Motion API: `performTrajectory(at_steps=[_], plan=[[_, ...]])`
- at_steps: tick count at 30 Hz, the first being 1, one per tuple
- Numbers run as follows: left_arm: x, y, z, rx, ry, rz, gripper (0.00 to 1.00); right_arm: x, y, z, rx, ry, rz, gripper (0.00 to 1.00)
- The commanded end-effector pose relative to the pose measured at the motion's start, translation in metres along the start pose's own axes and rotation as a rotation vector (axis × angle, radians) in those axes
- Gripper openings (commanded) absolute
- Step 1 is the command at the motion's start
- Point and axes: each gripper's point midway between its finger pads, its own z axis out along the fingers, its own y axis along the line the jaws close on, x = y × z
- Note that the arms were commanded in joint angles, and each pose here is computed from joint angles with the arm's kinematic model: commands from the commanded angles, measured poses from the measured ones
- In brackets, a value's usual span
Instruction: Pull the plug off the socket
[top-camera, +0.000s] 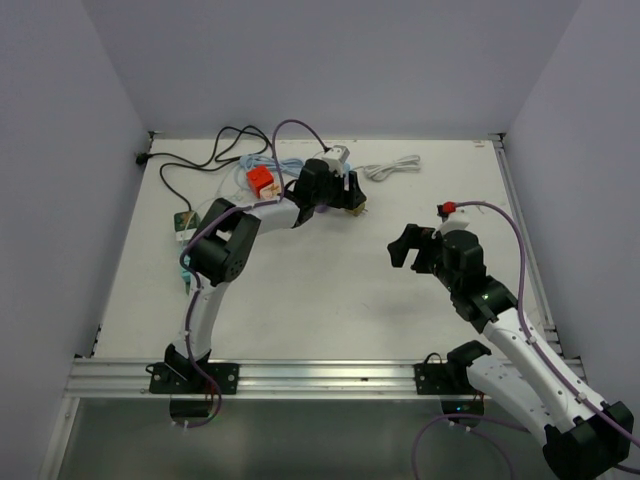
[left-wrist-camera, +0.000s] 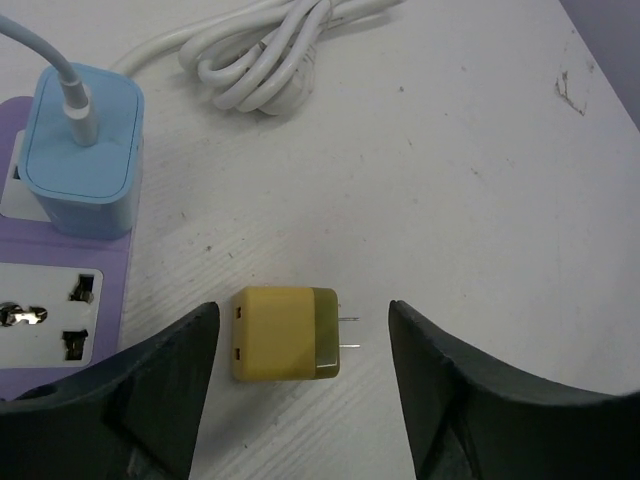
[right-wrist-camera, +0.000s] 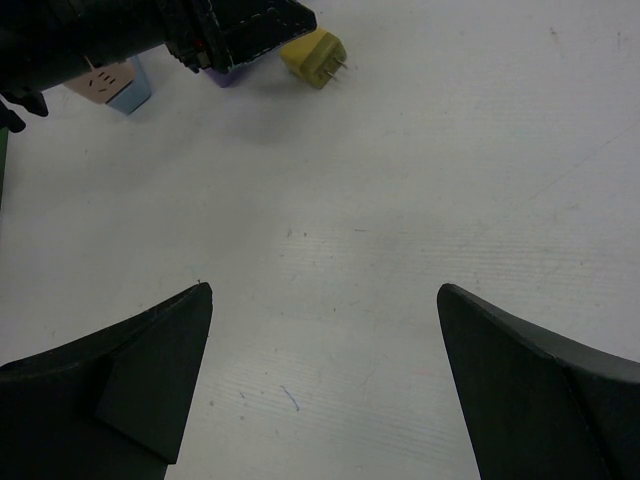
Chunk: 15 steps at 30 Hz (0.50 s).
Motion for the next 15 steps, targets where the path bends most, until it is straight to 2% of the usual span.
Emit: performTrajectory(at_steps=[1,5,8,11,15], plan=[[-0.015,-0.002,0.004,-0.005,-0.027,0.039,0.75,-0.009,0.007,0.001,-0.030,-0.037,0.018,0.99],[-0.024,0.001,0.002,-0.034,-0.029,0.090,0.83,-0.009,0.006,0.001,-0.030,-0.035,0.017,0.99],[-0.039,0.004,-0.003,-0.071,-0.049,0.143,0.84,-0.008,0.007,0.001,-0.036,-0.034,0.015,0.99],[-0.059,0.012,-0.011,-0.146,-0.084,0.228,0.86,-0.007,0.008,0.002,-0.039,-0.027,0.010,0.99],[-0.075,0.034,-0.021,-0.277,-0.111,0.326,0.94,-0.007,0.008,0.002,-0.040,-0.028,0.007,0.99]])
